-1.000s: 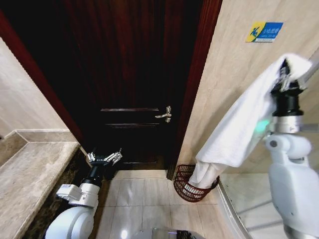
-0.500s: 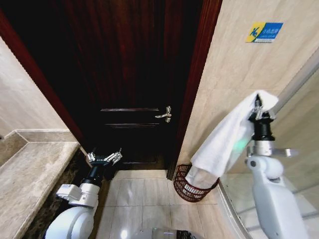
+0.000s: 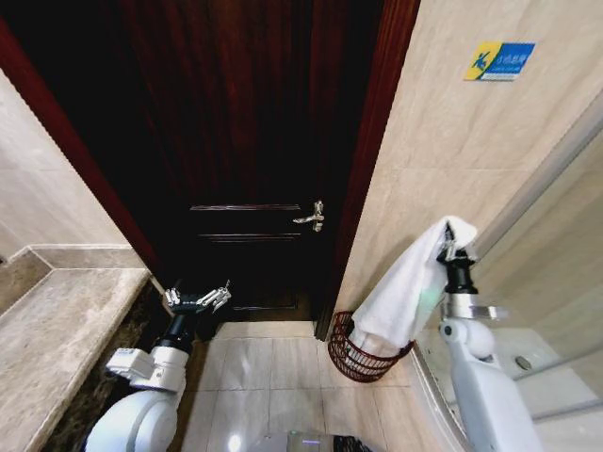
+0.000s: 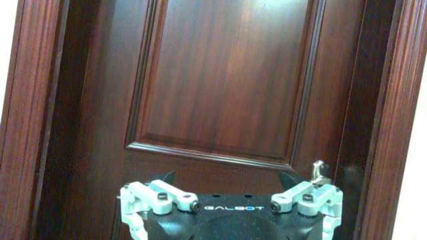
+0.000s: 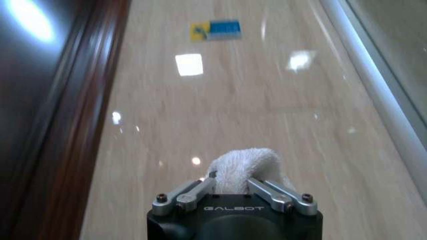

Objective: Discard the used towel into the hamper.

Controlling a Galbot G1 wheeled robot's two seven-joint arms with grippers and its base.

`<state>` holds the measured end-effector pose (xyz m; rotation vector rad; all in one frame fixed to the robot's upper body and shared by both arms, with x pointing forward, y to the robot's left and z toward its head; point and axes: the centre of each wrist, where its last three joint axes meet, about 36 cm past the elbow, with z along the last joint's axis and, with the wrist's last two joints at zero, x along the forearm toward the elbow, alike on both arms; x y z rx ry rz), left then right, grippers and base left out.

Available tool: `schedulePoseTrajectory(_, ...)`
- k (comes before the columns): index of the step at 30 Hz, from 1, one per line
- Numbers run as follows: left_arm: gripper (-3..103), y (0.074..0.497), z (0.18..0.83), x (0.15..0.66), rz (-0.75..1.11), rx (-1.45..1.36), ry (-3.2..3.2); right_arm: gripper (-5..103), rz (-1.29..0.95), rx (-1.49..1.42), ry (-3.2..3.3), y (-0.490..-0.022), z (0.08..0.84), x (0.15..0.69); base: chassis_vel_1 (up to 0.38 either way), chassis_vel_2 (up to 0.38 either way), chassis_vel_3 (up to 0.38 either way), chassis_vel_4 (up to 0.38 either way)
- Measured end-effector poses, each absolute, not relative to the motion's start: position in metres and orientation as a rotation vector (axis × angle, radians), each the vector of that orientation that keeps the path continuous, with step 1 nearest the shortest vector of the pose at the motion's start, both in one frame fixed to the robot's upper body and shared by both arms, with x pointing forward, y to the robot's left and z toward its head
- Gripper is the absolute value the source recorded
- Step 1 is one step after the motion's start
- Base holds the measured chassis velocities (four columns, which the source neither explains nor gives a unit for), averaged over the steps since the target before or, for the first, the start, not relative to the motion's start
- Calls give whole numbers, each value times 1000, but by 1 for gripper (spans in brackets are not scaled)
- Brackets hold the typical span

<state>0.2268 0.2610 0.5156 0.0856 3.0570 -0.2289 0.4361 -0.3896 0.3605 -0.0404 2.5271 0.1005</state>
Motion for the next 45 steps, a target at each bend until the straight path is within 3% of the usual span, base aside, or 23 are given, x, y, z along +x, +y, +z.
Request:
schedulePoseTrajectory(19,100,261,516,227,-229,86,3057,4,113,84,2804,-402,218,437,0,0,0,0)
schedulePoseTrajectory(28,100,261,516,227,-229,86,3057,4,236,248,2931,-420,163,426,0,0,0,0)
schedulePoseTrajectory(45,100,261,516,227,-229,85,3057,4,316,175,3116,-368,122,414,0,0,0,0)
